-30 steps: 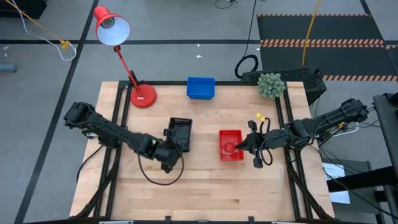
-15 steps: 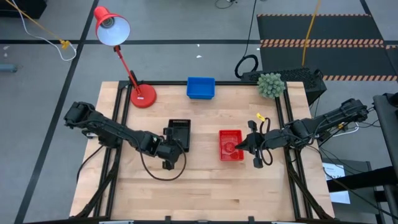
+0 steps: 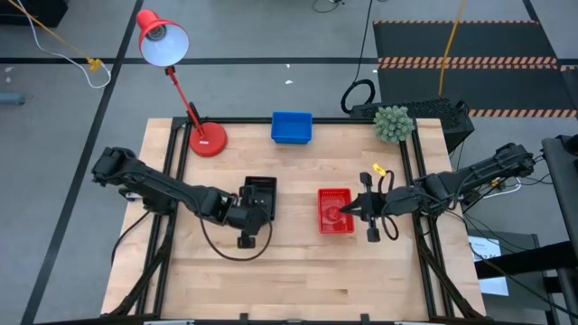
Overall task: Stack baskets by color
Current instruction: Stack the bottom black bin on top of the top black bins
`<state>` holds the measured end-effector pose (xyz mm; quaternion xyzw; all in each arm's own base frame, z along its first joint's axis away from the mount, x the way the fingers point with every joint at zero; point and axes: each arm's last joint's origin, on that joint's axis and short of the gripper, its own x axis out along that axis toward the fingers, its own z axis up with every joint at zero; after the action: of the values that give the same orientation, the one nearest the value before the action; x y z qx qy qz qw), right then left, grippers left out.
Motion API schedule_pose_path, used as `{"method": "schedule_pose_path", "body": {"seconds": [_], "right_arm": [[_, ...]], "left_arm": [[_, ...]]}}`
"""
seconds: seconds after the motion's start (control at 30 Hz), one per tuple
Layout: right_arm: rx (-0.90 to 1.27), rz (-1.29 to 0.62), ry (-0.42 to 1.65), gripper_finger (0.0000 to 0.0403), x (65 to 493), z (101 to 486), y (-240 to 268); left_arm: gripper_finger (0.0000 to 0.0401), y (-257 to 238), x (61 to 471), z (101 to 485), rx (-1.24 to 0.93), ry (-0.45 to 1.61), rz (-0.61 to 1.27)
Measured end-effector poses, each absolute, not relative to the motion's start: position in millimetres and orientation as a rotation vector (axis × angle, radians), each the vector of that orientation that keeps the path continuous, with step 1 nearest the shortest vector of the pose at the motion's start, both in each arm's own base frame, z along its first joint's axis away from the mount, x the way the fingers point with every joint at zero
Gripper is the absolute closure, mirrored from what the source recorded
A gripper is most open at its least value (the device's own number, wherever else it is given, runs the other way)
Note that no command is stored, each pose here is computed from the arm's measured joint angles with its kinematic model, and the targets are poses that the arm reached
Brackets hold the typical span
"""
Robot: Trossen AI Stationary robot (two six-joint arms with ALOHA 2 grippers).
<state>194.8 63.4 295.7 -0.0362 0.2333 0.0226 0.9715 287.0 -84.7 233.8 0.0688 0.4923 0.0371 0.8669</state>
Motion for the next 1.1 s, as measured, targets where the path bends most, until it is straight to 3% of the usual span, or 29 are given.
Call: {"method": "schedule_pose_path", "body": {"seconds": [0.17,0.37,0.63,1.1], "right_arm": [[-0.089,0.053,0.463,0.0399,191.4,298.2,62.3],[-0.112,0.064,0.434,0.0399,182.4,304.8,59.0],[-0.193,0.081,0.384,0.0399,168.8,290.5,53.9],[-0.196,0.014,0.241,0.0399,142.7,258.5,37.0]], "left_arm": [[0.0212,-83.4,284.4,271.0,0.165,0.994,0.057],[0.0238,-75.5,272.2,308.6,0.251,0.777,0.114],[0.0284,-59.1,243.0,294.3,0.283,0.408,0.060],[0.0341,-36.8,182.9,255.9,0.199,0.090,0.049]]}}
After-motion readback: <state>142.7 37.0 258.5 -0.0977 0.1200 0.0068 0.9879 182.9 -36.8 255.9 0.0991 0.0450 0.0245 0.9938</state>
